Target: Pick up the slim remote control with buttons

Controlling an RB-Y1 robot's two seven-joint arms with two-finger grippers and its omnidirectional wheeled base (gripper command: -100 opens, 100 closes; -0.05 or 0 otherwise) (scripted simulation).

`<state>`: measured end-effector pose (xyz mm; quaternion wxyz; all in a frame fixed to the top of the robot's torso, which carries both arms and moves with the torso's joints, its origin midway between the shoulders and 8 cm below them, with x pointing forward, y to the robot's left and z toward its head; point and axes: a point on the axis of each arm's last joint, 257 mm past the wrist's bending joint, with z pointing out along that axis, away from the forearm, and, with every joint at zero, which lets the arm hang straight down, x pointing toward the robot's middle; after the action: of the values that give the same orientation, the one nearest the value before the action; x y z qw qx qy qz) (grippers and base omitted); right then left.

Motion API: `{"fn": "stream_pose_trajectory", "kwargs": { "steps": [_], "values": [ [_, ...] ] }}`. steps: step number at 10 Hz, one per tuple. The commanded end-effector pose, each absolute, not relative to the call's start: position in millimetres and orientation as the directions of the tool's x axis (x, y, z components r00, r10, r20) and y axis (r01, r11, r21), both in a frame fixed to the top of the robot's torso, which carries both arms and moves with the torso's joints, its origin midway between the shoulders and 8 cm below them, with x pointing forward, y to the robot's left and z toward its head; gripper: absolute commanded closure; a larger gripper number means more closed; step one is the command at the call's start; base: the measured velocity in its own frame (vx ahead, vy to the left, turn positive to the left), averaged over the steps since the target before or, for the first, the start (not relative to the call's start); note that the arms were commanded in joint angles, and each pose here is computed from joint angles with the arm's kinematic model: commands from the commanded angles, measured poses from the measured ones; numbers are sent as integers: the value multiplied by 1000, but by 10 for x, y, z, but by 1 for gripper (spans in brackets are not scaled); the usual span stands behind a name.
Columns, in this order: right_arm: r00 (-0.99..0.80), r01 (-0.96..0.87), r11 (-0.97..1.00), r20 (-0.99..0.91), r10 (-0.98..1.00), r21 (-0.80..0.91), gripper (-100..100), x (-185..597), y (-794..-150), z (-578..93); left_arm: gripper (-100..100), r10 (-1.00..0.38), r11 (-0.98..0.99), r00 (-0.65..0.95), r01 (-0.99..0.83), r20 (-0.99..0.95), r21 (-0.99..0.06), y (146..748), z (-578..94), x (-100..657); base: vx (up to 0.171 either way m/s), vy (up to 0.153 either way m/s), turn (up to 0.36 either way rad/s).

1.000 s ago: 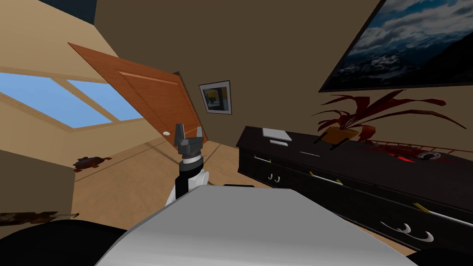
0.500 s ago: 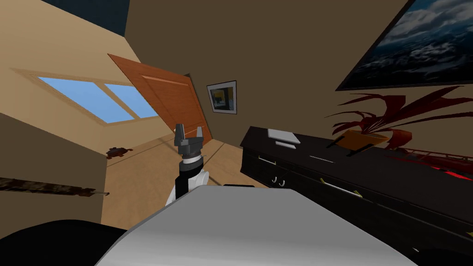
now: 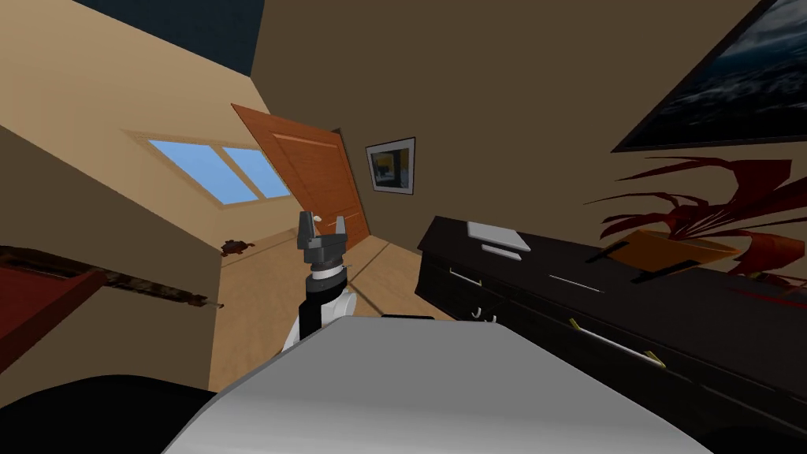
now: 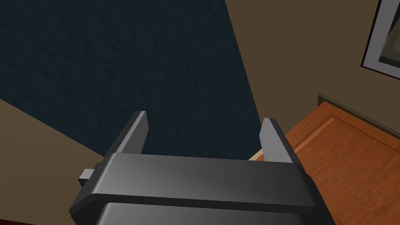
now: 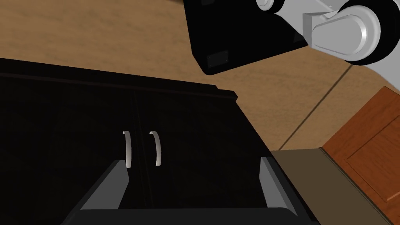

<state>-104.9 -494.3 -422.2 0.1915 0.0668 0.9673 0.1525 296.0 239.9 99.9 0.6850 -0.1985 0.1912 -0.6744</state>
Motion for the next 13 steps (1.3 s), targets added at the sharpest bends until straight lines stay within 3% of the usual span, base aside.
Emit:
{"fn": "stream_pose_trajectory", "kwargs": {
  "steps": [1, 6, 13],
  "values": [
    [-927, 71, 952, -334, 173, 297, -100, -1128, -5076, -4209, 0, -1000, 12, 17, 848, 6, -530, 2399, 999, 2960, -4, 5, 18],
    [-975, -5, 979, -218, 40, 203, -100, -1569, -5646, -3924, 0, -1000, 12, 17, 848, 6, -530, 2399, 999, 2960, -10, 28, 142],
    [-986, -47, 984, -169, -18, 174, -100, -1687, -5873, -3773, 0, -1000, 12, 17, 848, 6, -530, 2399, 999, 2960, 6, 4, 54]
  ]
}}
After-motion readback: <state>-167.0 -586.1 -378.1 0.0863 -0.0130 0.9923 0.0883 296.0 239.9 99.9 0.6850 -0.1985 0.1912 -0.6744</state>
